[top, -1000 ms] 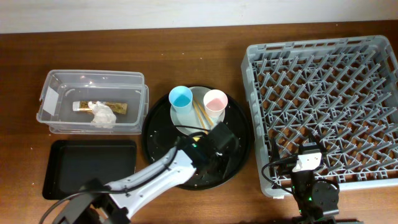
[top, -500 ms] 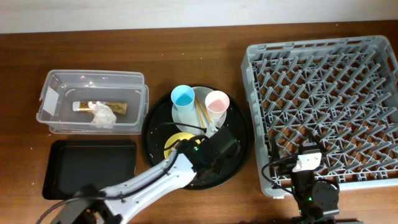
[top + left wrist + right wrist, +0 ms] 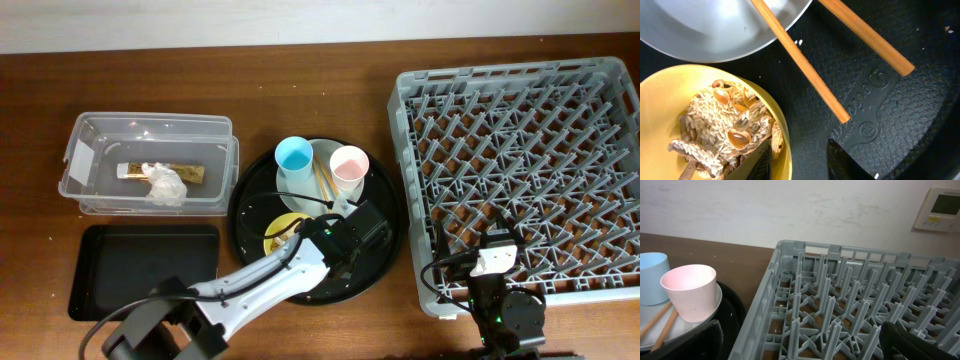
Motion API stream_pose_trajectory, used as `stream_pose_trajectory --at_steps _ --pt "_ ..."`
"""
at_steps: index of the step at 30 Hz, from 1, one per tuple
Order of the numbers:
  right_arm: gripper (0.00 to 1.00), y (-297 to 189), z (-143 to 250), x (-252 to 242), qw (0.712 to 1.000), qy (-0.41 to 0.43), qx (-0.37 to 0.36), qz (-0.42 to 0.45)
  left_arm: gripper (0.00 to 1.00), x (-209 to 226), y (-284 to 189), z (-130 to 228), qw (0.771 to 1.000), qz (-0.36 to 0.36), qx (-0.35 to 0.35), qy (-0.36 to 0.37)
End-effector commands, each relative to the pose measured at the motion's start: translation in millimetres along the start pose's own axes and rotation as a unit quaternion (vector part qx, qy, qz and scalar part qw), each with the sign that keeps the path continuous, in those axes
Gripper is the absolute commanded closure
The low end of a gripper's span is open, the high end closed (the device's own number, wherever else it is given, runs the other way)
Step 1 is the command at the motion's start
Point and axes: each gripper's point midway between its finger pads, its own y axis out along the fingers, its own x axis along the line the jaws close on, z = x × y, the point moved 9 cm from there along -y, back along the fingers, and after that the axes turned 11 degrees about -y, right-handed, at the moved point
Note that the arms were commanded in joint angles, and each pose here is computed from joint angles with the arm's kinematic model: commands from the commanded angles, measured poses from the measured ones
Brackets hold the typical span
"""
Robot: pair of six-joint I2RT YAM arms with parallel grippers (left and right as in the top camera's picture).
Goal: Sort waste into correct bins and load items into the dishwasher rack
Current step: 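Grasp the rim of the yellow bowl with the left gripper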
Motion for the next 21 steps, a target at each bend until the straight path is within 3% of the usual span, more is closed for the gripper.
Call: stream_pose_trajectory --at_steps 1,3,5,17,21 --pt "0.02 0.1 2.7 -1.0 1.0 -0.001 0.004 0.007 0.65 0.8 12.7 2.7 1.0 -0.02 0.011 -0.004" --pt "0.02 0.1 2.7 -1.0 1.0 -0.001 0.004 0.008 0.66 0.5 15.8 3.7 1.0 -0.024 0.015 -0.002" --pt "0.02 0.1 2.7 -1.0 1.0 -0.001 0.004 0.008 0.82 0.6 15.8 3.8 1.0 -0.024 0.015 -0.002" --pt "0.02 0.1 2.7 -1.0 1.0 -0.001 0.004 0.008 0.82 0.4 24.7 7.5 0.999 -0.035 0.029 0.003" --pt "0.02 0.1 2.7 -1.0 1.0 -0.001 0.004 0.008 0.89 3.4 29.0 6.6 0.998 -0.059 0.019 0.007"
